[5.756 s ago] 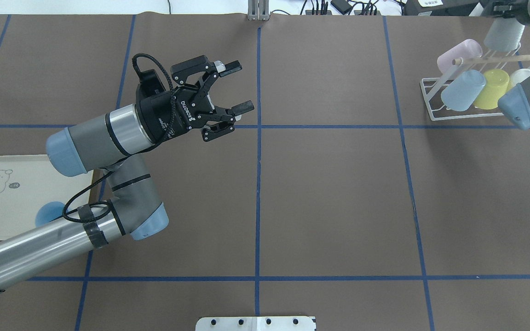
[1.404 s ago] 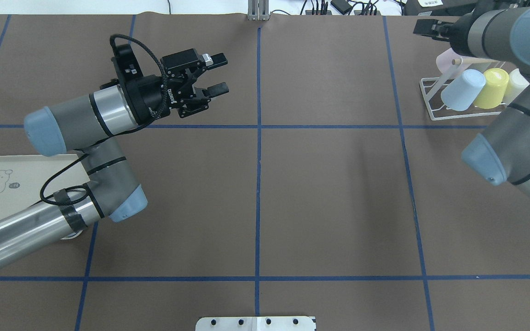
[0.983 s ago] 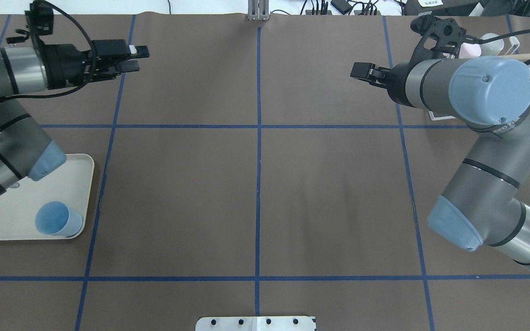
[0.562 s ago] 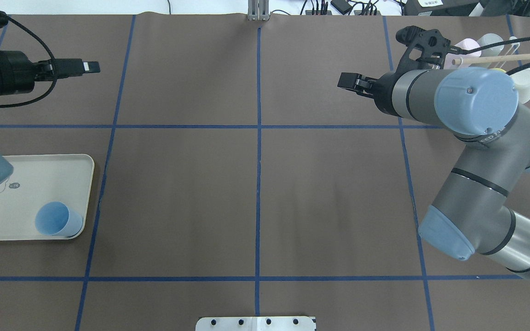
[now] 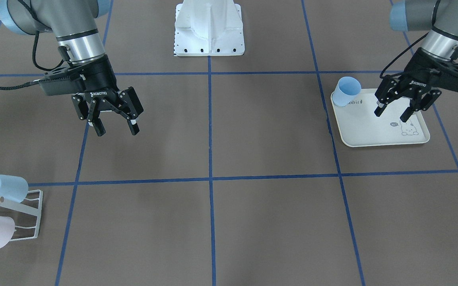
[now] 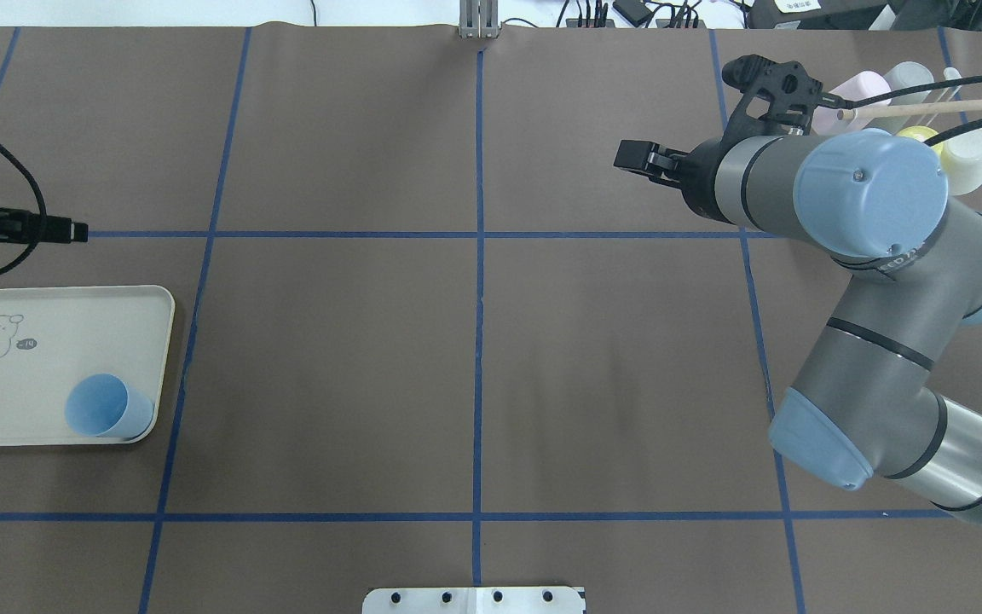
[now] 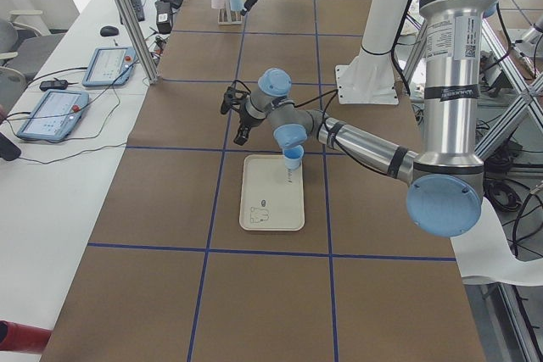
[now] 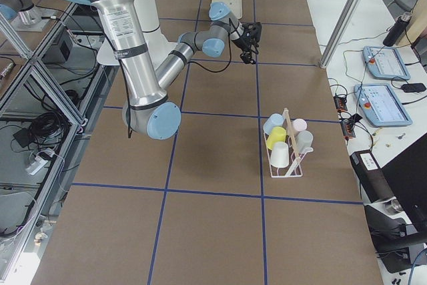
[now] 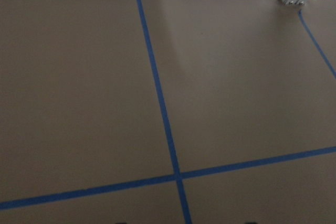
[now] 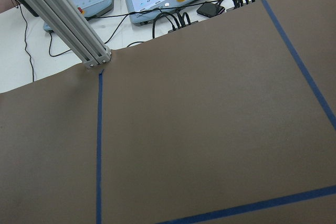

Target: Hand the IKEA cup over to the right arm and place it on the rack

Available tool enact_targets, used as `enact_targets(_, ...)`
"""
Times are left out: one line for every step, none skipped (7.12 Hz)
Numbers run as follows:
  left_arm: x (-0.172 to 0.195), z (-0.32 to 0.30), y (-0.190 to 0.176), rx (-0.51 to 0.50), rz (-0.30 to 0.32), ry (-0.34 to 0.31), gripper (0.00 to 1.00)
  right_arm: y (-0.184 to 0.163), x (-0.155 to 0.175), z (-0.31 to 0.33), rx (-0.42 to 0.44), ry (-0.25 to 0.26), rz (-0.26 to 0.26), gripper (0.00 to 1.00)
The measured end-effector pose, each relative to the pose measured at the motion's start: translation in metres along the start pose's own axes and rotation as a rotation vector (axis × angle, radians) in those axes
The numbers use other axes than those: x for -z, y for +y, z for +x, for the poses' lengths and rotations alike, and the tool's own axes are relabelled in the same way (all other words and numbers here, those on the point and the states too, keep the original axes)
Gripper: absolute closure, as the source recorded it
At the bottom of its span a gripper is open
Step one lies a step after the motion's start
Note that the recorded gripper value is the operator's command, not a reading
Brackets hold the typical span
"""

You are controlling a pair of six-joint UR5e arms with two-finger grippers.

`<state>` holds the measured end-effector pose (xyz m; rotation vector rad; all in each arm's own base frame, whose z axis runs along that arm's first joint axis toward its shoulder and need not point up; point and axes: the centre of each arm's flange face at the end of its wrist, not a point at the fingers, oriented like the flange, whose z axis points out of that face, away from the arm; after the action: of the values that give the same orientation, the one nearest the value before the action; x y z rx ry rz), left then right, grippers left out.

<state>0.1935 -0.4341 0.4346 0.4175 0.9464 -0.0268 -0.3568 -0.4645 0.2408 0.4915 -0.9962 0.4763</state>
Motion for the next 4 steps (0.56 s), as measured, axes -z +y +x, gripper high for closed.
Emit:
enact_targets(-0.009, -0.003, 0.028, -0.003, -0.088, -0.006, 0.09, 0.002, -0.001, 0.000, 0.001, 0.000, -0.002, 0.00)
enact_targets(-0.017, -0.005, 0.055, -0.008, -0.162, -0.008, 0.09, 0.003, -0.001, -0.001, 0.002, -0.002, -0.003, 0.00)
enact_targets(-0.022, -0.006, 0.071, -0.011, -0.212, -0.004, 0.09, 0.004, -0.001, -0.001, 0.002, -0.003, -0.003, 0.00)
enact_targets(-0.026, -0.005, 0.082, -0.011, -0.249, 0.005, 0.09, 0.004, -0.001, -0.001, 0.001, -0.003, -0.003, 0.00)
